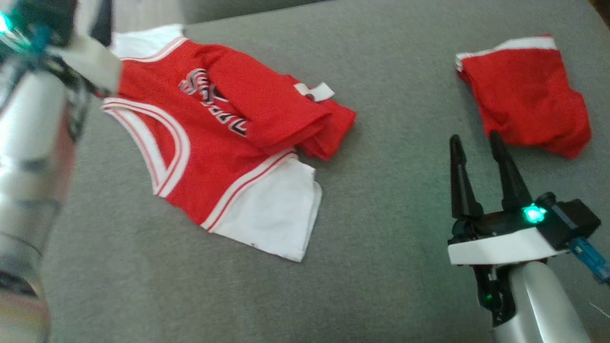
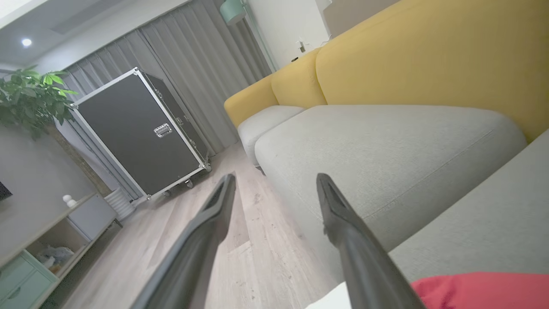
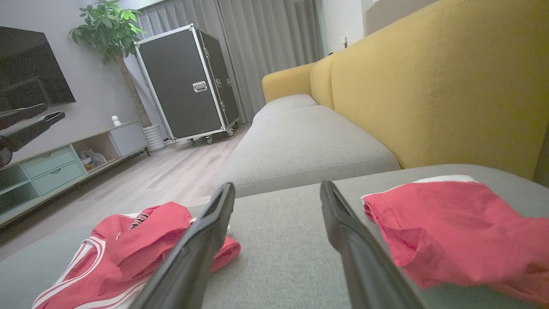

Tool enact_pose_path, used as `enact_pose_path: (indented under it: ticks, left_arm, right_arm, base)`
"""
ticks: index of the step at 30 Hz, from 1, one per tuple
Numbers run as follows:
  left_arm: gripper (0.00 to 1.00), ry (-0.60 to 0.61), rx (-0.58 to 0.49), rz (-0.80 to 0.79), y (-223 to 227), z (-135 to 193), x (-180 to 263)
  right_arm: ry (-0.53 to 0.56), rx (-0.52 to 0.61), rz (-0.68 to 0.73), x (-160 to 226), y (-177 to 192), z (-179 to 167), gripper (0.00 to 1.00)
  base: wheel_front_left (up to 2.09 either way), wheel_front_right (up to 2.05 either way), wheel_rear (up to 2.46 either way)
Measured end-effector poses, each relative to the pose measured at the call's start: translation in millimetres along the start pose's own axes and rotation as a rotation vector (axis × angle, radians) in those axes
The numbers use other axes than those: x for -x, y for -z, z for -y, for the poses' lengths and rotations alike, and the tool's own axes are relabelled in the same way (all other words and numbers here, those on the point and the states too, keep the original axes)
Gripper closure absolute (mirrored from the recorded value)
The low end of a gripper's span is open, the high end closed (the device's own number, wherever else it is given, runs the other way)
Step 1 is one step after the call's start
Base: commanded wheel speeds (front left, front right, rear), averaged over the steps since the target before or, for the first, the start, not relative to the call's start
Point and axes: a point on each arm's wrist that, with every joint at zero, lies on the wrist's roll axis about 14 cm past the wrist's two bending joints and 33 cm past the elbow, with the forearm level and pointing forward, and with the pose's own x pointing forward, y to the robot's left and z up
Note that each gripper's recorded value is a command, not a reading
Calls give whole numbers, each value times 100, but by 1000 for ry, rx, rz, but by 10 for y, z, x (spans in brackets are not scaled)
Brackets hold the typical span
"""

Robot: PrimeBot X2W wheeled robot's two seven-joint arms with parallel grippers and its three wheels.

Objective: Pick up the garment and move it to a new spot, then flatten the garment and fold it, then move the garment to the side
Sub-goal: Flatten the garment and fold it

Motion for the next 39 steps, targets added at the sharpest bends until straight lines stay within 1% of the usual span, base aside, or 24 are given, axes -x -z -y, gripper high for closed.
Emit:
enact_pose_path:
  ticks: [4, 7, 10, 14, 18, 21, 23, 26, 30, 32, 37, 39]
  left_arm:
    - [0, 9, 90, -4, 64, 134, 356]
    - [0, 6, 141, -22, 158, 223, 675]
    - [0, -38, 212, -29, 216, 237, 999]
    - [0, -102, 286, -47, 317, 261, 1442]
    - [0, -144, 383, -115, 567, 505, 1933]
    - [0, -170, 462, -172, 748, 741, 2263]
    - [0, -184, 494, -201, 825, 850, 2400]
    - [0, -182, 508, -208, 836, 917, 2433]
    - [0, -185, 504, -178, 722, 881, 2314]
    - [0, -169, 511, -179, 702, 924, 2264]
    - [0, -94, 543, -215, 691, 1217, 2148]
    - [0, -53, 549, -257, 736, 1371, 2111]
  right_arm:
    - [-27, 6, 22, -36, -70, -85, 0]
    - [-40, 13, 8, -1, -28, -135, 0]
    - [-45, 18, 3, 25, -15, -155, 0]
    - [-86, 27, 17, 13, -68, -299, 0]
    - [-132, 25, 44, 35, -167, -464, 0]
    - [-149, 12, 33, 113, -138, -529, 0]
    - [-162, 11, 27, 144, -120, -570, 0]
    - [-162, 3, 24, 154, -109, -574, 0]
    - [-148, 4, 19, 170, -92, -528, 0]
    - [-135, 4, 16, 179, -83, -483, 0]
    - [-108, 3, 5, 204, -45, -392, 0]
    - [-98, 2, -2, 214, -21, -360, 0]
  base:
    - [0, 0, 0]
    - [0, 0, 0]
    - [0, 0, 0]
    - [0, 0, 0]
    - [0, 0, 0]
    - [0, 0, 0]
    - [0, 0, 0]
    - [0, 0, 0]
    - [0, 0, 0]
    - [0, 0, 0]
    - [0, 0, 0]
    - [0, 0, 0]
